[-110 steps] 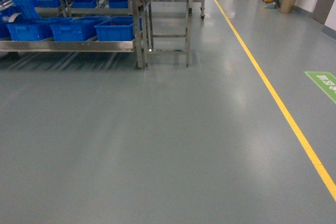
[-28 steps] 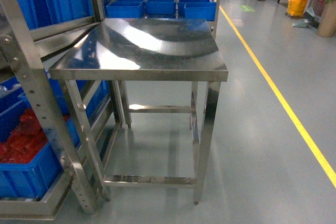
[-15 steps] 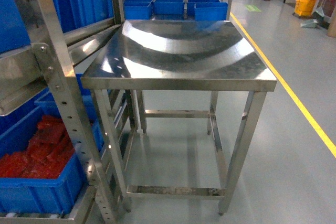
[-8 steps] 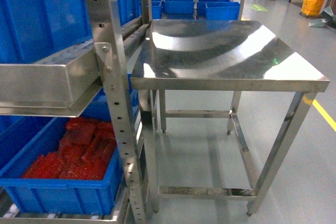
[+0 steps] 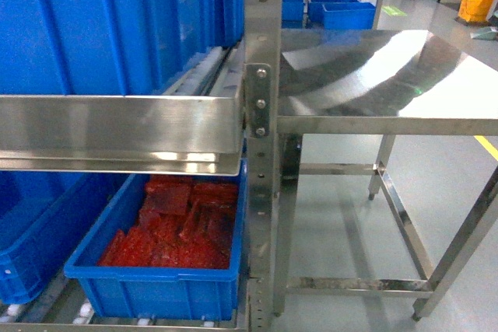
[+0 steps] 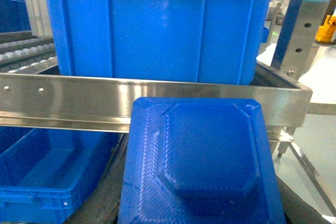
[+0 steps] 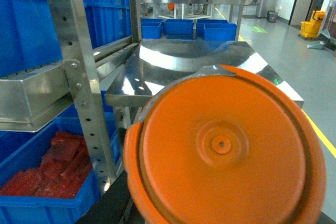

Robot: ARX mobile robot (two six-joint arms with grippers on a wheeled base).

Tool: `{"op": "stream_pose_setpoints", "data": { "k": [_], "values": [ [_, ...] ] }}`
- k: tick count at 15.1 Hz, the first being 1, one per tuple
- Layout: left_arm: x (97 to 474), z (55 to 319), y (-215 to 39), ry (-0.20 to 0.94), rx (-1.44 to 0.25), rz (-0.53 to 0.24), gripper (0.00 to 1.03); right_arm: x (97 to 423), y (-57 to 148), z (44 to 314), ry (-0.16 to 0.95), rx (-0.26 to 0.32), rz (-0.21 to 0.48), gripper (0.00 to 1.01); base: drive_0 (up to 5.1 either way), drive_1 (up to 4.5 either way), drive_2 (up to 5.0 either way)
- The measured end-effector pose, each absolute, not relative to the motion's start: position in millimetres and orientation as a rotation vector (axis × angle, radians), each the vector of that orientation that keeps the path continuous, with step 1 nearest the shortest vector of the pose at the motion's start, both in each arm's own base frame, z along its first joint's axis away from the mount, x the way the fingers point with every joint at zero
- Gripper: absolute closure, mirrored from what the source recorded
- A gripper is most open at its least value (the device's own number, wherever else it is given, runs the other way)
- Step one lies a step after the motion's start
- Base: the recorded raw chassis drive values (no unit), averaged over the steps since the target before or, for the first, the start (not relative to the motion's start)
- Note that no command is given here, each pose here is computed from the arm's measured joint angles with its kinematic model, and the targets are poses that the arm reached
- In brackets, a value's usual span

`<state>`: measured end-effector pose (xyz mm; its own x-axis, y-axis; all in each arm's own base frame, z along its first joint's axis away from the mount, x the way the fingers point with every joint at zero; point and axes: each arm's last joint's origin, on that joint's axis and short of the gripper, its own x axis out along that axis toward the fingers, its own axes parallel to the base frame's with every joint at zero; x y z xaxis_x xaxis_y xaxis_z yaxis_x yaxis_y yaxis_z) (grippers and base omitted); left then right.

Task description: Sort blue parts and orange caps into right shelf containers

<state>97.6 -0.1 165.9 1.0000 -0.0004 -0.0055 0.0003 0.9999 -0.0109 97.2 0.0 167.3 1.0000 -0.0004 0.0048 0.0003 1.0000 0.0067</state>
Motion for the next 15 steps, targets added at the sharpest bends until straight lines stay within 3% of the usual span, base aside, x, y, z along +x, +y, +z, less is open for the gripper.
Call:
{"op": "stream_pose_setpoints", "data": {
  "k": [15],
  "values": [
    [97.6,166.0,-0.1,0.005,-0.011,0.000,0.61,97.2,0.0,167.1,-0.003,0.007,0.000,0.58,-5.0,2.41,2.4]
  ]
}}
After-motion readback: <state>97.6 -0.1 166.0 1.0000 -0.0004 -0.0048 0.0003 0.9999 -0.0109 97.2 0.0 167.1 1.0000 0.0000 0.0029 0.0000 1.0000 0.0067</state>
